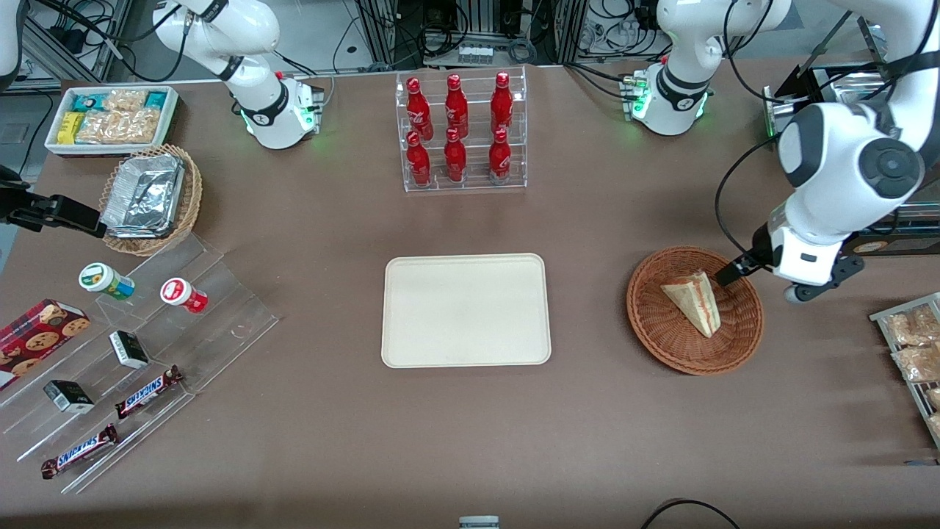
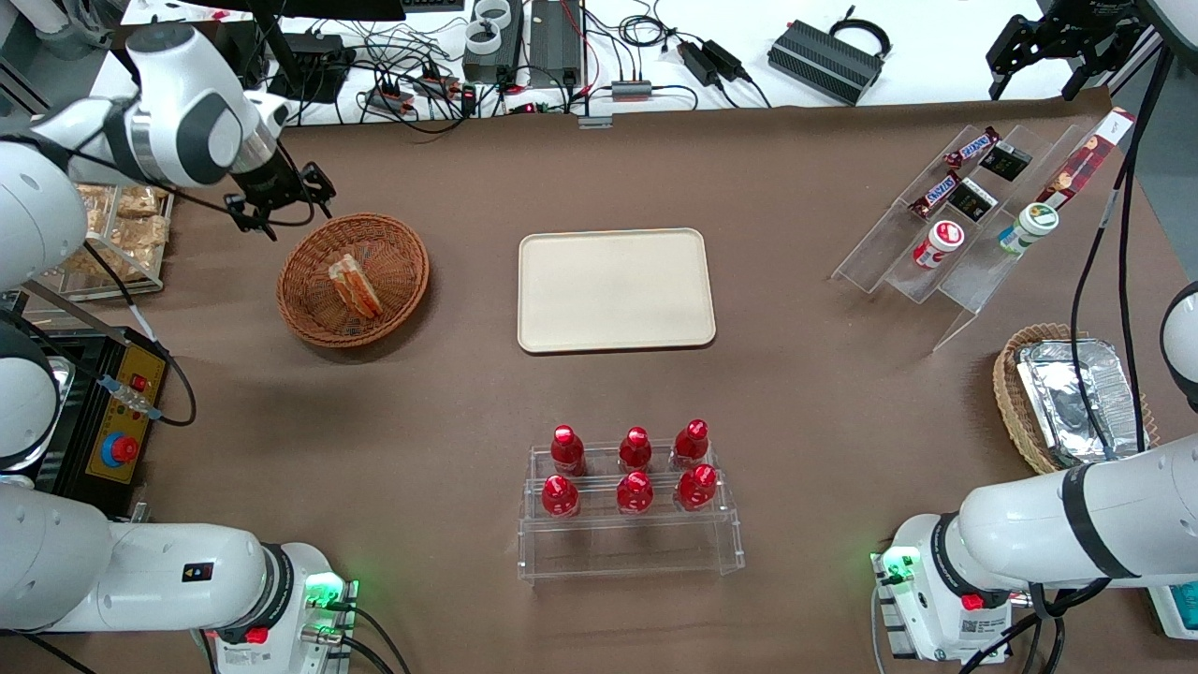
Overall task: Place sandwich from basket to tray
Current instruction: 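Move the left gripper over the wrapped sandwich in the wicker basket, then lower the left gripper and close it on the sandwich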
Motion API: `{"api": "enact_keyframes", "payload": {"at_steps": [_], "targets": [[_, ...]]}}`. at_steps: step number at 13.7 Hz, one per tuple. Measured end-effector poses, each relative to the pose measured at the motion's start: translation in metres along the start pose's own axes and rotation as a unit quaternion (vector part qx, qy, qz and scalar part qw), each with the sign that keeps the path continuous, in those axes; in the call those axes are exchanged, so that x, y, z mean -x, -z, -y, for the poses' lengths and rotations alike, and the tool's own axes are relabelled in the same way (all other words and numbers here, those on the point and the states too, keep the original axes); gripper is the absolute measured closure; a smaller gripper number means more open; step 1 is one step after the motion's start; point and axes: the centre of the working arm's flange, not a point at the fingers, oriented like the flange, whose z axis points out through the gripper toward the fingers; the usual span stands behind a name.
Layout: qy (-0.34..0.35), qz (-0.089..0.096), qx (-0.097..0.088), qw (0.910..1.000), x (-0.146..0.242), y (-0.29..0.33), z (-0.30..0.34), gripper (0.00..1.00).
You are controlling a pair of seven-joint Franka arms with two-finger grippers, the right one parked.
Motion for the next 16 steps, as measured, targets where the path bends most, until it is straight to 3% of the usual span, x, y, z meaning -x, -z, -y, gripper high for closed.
{"api": "enact_keyframes", "payload": {"at_steps": [16], "targets": [[0.013,0.000,0.006,0.9999,0.013,-0.111,-0.026,0.00]]}}
